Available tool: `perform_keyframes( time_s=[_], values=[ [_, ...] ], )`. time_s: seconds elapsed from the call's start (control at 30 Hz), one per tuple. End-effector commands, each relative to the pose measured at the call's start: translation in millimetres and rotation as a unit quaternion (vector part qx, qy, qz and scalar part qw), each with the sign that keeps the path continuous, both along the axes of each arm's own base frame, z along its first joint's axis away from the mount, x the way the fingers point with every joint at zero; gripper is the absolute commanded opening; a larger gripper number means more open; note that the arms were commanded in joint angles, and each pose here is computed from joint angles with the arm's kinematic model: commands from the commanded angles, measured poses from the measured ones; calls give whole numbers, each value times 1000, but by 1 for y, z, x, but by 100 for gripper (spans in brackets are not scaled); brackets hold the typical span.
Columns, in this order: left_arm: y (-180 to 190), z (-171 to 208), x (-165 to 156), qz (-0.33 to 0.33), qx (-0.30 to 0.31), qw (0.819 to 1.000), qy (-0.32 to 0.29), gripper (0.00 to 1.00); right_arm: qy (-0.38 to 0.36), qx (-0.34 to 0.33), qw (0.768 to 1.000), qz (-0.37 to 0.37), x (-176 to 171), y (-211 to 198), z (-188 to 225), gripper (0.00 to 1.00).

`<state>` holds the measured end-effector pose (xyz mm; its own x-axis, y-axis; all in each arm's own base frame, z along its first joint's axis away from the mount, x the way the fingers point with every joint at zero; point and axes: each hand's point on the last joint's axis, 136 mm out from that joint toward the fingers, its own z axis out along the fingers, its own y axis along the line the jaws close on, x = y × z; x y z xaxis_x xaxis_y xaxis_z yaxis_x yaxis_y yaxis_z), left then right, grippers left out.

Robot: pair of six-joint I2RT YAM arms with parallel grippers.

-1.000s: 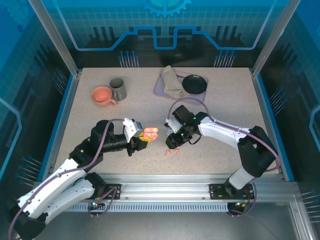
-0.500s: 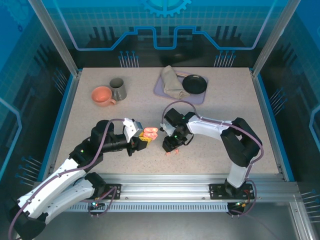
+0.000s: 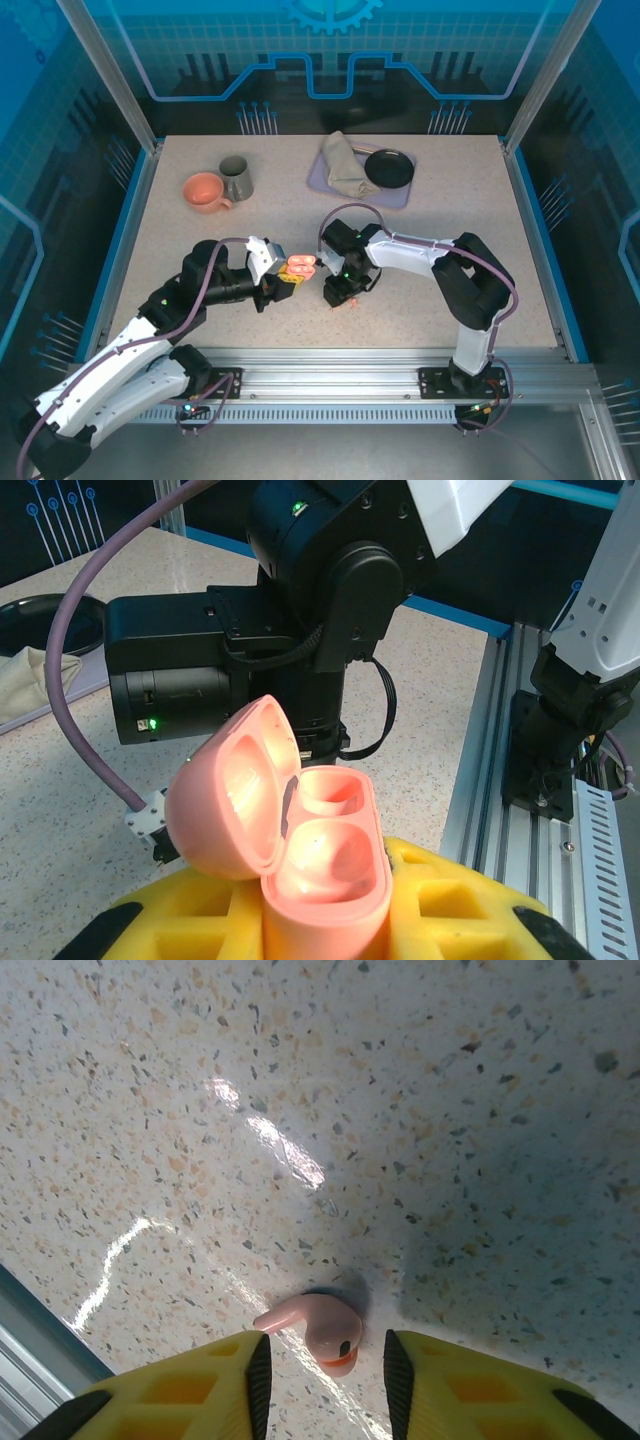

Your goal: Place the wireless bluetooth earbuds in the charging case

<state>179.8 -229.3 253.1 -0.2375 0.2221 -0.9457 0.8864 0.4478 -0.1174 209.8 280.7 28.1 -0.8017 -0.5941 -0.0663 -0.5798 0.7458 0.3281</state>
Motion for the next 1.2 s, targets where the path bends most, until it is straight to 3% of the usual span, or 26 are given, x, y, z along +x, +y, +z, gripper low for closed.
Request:
perform_keyframes(
  time_s=[0.0,1.17],
  values=[
    [1,10,-2,-1,-1,1000,-17,0,14,-19,1000,3,-7,-1,-4,37],
    [5,13,-5,2,-2,1000,-20,0,26,-41,999,18,-15,6,-19,29]
  ],
)
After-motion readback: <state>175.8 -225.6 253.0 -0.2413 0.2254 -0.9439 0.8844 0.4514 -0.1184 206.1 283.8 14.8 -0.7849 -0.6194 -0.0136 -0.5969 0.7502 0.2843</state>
